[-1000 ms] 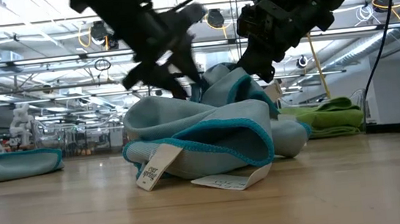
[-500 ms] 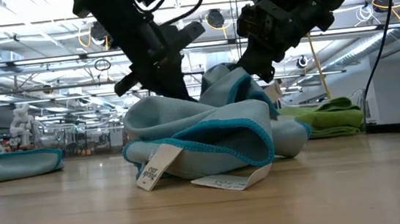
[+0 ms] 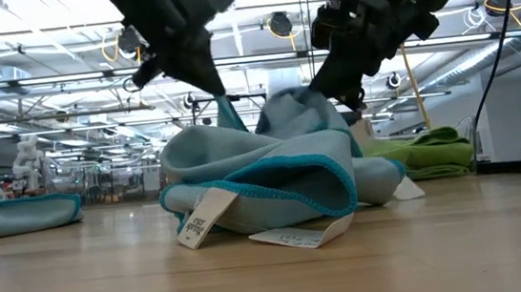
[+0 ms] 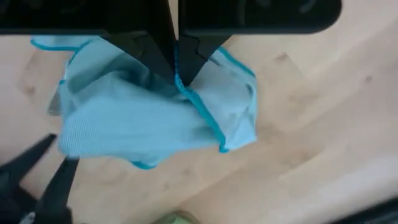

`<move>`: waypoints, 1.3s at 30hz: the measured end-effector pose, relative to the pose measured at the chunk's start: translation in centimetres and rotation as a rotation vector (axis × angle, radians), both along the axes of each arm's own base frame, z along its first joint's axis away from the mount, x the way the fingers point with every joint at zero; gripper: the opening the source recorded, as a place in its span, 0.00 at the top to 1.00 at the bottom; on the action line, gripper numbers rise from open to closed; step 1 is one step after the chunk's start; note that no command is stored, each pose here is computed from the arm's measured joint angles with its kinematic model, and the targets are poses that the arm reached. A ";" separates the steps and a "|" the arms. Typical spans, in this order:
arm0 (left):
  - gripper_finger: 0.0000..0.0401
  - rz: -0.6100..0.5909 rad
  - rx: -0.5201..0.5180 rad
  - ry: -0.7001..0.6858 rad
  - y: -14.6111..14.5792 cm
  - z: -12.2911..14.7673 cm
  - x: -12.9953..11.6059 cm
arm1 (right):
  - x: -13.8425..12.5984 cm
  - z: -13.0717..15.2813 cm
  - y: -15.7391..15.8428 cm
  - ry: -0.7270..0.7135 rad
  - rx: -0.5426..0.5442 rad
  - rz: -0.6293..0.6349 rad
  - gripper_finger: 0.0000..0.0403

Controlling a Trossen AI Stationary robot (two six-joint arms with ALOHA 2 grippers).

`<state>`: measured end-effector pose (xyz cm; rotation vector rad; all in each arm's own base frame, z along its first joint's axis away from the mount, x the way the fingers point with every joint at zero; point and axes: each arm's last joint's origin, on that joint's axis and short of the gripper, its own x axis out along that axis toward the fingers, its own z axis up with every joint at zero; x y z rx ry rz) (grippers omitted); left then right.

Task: Sort microfiber towel by color & place in baskets
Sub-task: Fold the top blue towel

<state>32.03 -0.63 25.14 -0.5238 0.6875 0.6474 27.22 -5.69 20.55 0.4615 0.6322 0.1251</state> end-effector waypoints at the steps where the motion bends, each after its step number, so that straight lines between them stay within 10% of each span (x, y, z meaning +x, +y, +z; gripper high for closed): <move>1: 0.99 -0.008 0.006 0.006 0.1 0.3 -0.3 | 0.0 0.0 0.1 0.003 0.020 0.010 0.76; 13: 0.99 -0.043 0.036 -0.173 1.0 5.5 -3.2 | 0.0 0.7 -0.6 -0.024 0.035 -0.032 0.46; 28: 0.99 -0.276 -0.028 -0.446 0.4 11.1 -5.8 | 7.2 13.3 -3.5 -0.296 -0.329 0.131 0.41; 39: 0.98 -0.230 -0.015 -0.496 0.3 11.9 -6.0 | 9.6 13.8 -2.8 -0.259 -0.119 0.163 0.41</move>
